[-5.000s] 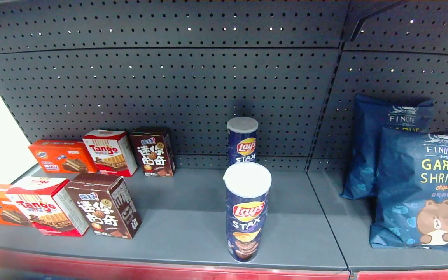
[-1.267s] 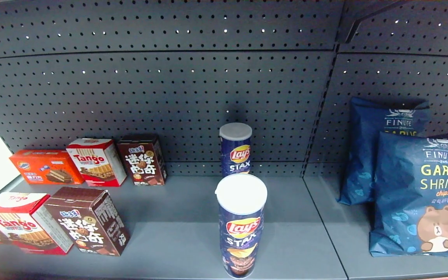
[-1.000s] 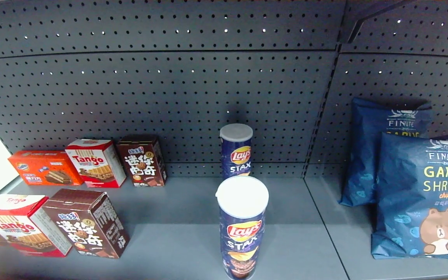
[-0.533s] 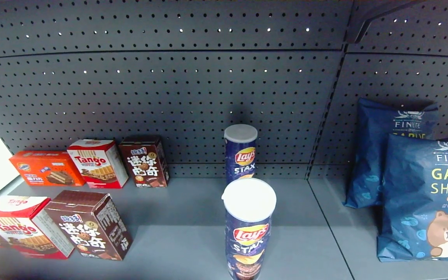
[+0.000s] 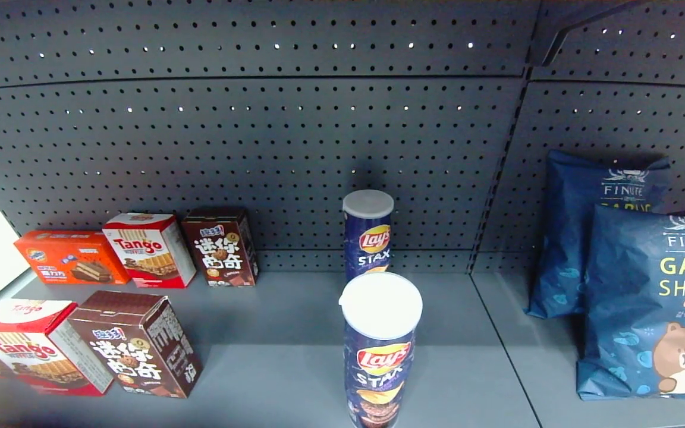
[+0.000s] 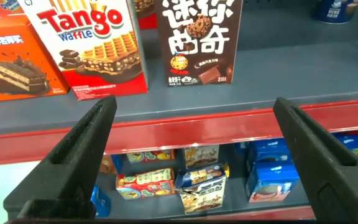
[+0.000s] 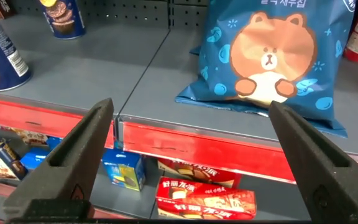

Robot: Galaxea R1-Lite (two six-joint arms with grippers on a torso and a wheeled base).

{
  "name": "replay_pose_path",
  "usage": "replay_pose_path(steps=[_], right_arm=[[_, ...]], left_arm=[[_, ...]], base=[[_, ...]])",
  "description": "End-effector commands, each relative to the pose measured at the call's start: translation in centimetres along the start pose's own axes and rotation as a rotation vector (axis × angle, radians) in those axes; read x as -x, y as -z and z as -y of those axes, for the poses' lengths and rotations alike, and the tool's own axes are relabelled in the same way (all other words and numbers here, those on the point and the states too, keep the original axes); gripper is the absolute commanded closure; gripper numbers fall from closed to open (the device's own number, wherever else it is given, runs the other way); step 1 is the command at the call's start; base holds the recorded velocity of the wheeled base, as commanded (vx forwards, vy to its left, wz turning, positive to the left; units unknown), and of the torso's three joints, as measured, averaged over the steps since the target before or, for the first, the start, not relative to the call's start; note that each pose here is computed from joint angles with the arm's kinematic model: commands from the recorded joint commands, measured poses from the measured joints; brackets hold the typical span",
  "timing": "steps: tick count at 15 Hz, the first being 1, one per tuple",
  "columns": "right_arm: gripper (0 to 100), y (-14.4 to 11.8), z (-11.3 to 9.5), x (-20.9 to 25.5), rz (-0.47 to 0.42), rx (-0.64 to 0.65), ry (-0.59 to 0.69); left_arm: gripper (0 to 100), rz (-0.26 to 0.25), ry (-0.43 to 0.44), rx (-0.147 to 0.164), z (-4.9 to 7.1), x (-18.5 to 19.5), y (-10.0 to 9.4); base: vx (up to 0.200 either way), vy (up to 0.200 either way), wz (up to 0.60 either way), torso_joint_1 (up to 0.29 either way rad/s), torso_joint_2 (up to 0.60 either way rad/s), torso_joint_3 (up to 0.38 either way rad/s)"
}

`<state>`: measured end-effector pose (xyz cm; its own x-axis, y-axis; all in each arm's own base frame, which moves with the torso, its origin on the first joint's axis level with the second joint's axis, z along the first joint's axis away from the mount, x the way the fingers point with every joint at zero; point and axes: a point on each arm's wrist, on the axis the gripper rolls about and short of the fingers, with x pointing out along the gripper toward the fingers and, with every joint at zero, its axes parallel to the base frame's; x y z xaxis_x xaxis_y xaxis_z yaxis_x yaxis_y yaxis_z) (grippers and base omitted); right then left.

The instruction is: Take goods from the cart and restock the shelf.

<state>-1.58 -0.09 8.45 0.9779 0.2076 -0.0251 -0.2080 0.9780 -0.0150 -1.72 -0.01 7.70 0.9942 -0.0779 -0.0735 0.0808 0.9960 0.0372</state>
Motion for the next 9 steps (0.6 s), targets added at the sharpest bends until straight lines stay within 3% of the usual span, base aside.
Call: replay_pose_path(steps=[1,9], right_arm=[[0,-0.01,0.0,-0.01,-0.001,0.0,-0.001],[0,0.04,-0.22,0.08,-0.025,-0.003,-0.101]], left_arm=[[0,-0.002,0.0,0.0,0.0,-0.01,0.0],[0,-0.002,0.0,0.002,0.0,-0.01,0.0]], base=[[0.0,0.0,0.0,0.0,0.0,0.0],[0.0,0.0,0.0,0.0,0.0,0.0]])
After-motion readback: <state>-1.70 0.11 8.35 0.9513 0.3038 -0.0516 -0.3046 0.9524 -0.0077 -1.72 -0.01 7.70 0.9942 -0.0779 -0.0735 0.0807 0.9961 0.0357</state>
